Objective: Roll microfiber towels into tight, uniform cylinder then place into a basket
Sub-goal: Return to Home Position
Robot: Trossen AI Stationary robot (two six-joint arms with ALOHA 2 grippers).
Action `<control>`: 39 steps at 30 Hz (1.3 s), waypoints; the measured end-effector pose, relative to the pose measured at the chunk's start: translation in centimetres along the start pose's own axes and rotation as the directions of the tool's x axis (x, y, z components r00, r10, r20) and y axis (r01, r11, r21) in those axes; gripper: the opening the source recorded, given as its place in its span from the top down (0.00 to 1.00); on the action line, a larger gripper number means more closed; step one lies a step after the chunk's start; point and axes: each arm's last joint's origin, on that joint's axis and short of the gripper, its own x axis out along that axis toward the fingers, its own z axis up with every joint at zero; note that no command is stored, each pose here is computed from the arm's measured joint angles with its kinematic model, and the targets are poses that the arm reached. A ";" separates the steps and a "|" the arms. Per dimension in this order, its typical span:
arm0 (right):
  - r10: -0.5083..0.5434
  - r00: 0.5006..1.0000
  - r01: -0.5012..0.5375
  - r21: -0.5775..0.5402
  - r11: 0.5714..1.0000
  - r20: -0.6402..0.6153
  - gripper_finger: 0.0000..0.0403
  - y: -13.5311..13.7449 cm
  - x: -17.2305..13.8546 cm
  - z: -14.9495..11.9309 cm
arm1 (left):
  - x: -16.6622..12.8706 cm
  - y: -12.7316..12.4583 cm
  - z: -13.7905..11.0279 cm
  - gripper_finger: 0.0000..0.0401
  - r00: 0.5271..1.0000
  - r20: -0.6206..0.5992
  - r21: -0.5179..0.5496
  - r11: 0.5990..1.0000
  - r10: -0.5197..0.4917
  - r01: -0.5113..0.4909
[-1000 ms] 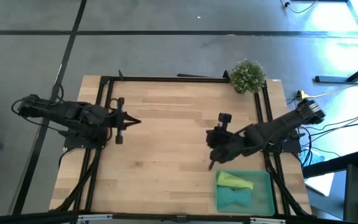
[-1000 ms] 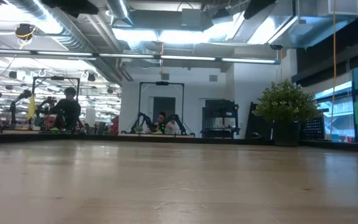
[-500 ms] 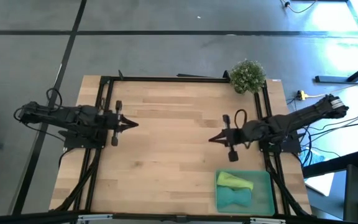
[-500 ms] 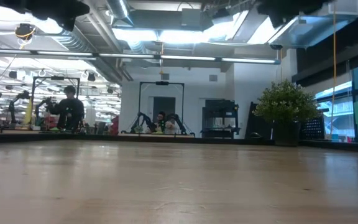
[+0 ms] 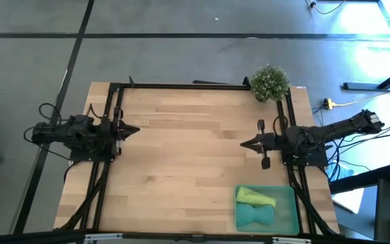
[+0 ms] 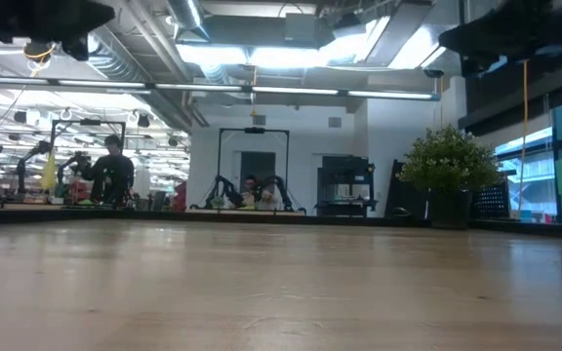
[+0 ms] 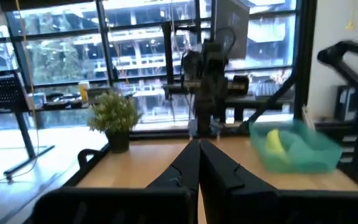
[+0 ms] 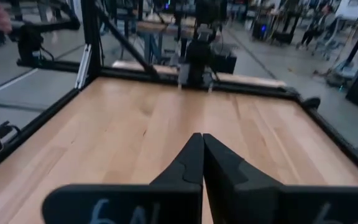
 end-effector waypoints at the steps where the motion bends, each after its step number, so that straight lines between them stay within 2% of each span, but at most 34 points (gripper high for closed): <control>1: -0.001 1.000 0.002 -0.002 1.000 0.018 0.98 0.0 -0.2 -0.2 | 0.1 0.0 -0.3 1.00 1.000 -0.008 0.008 1.000 0.006 -0.006; 9: -0.017 0.985 0.025 -0.044 0.999 0.174 0.98 -0.1 -1.4 -2.1 | 0.7 -0.3 -2.2 0.99 0.998 -0.056 0.068 0.998 0.011 -0.008; 14: -0.049 0.978 0.067 -0.086 0.994 0.203 0.98 -0.2 -2.0 -3.3 | 0.9 -0.4 -3.3 1.00 0.996 -0.089 0.078 0.997 0.009 -0.002; 18: -0.143 0.955 0.175 -0.102 0.979 0.261 0.98 -0.7 -2.9 -3.0 | 1.0 -0.5 -4.0 0.99 0.993 -0.115 0.072 0.997 0.007 0.001; 25: -0.161 0.918 0.229 -0.153 0.961 0.363 0.98 -1.3 -5.0 -2.4 | 1.1 -0.5 -4.4 0.99 0.993 -0.122 0.058 0.998 0.007 0.000; 29: -0.159 0.922 0.220 -0.141 0.965 0.353 0.98 -1.4 -5.9 -2.8 | 1.1 -0.6 -4.5 1.00 0.991 -0.135 0.061 0.998 0.005 0.003; 34: -0.106 0.954 0.135 -0.087 0.987 0.281 0.98 -1.1 -5.5 -3.9 | 1.4 -0.9 -6.0 0.99 0.986 -0.165 0.069 0.996 -0.038 0.050; 39: -0.077 0.966 0.098 -0.074 0.992 0.247 0.98 -0.7 -4.6 -6.0 | 1.7 -1.0 -6.8 1.00 0.994 -0.104 0.077 0.996 -0.040 0.048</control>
